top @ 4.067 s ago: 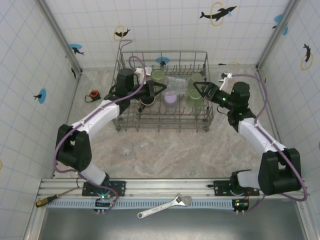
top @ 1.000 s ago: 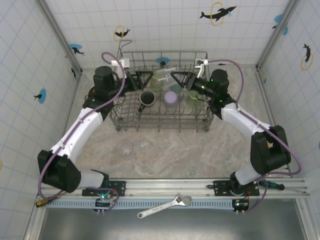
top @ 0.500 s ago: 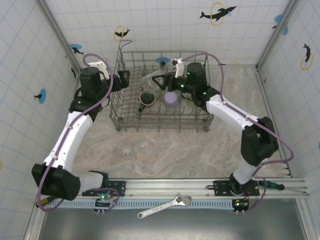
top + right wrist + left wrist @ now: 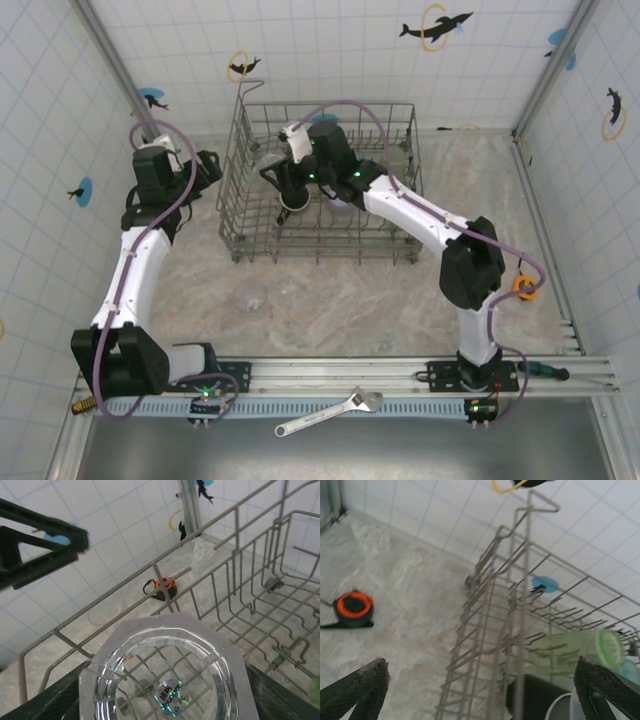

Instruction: Load the cups into the dish rack

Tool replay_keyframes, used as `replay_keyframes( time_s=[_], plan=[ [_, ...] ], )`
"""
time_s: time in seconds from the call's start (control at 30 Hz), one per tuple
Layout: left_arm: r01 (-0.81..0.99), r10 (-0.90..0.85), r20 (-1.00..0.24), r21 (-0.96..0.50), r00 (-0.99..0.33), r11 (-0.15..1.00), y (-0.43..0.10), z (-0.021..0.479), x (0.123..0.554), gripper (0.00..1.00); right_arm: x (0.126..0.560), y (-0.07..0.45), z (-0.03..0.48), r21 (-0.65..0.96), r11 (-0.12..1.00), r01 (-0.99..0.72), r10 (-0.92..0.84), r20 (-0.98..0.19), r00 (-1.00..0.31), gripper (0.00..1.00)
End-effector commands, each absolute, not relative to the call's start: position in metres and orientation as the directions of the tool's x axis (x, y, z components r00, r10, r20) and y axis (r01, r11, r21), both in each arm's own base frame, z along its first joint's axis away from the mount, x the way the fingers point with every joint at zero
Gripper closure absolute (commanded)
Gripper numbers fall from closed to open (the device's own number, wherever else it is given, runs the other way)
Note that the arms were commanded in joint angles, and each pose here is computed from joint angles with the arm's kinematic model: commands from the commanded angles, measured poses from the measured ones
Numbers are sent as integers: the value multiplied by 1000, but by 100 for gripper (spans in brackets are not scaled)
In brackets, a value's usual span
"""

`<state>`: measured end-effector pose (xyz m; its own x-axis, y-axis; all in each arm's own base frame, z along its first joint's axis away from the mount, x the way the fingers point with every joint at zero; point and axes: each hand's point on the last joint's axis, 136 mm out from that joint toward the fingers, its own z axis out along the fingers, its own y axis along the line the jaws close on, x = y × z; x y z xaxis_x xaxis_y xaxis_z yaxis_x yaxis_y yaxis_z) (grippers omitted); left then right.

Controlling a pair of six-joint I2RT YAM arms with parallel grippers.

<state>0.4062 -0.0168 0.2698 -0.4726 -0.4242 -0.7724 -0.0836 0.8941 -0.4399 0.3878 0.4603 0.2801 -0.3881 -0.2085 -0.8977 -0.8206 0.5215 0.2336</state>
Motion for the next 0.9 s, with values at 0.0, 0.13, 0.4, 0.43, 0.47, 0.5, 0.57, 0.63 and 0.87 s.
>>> replay_keyframes(
  time_s=[0.0, 0.13, 0.4, 0.43, 0.47, 0.5, 0.57, 0.63, 0.87],
  plan=[
    [-113, -452, -743, -460, -494, 881, -12, 247, 407, 3, 387, 475, 276, 138, 505, -852, -291, -902, -319, 61],
    [-145, -427, -739, -417, -521, 897, -2, 232, 407, 3, 386, 492, 268, 121, 476, -871, -323, -897, -301, 61],
    [-175, -450, -717, -427, -532, 887, 7, 215, 400, 3, 382, 510, 242, 80, 440, -895, -392, -879, -271, 61],
    [-173, -451, -714, -429, -536, 886, 7, 214, 400, 3, 381, 512, 239, 80, 434, -897, -397, -877, -271, 60],
    [-171, -451, -708, -433, -543, 885, 5, 213, 400, 2, 379, 514, 235, 84, 424, -902, -402, -875, -270, 60],
    [-171, -453, -707, -435, -543, 884, 6, 212, 400, 3, 377, 516, 232, 84, 416, -905, -407, -873, -269, 60],
    [-174, -454, -703, -435, -547, 883, 6, 211, 400, 3, 374, 520, 228, 78, 397, -915, -418, -872, -256, 60],
    [-185, -456, -695, -432, -556, 883, 7, 203, 397, 3, 369, 525, 224, 68, 380, -923, -429, -870, -241, 60],
    [-194, -465, -685, -438, -561, 878, 9, 198, 396, 3, 351, 537, 203, 26, 331, -943, -494, -847, -197, 60]
  ],
)
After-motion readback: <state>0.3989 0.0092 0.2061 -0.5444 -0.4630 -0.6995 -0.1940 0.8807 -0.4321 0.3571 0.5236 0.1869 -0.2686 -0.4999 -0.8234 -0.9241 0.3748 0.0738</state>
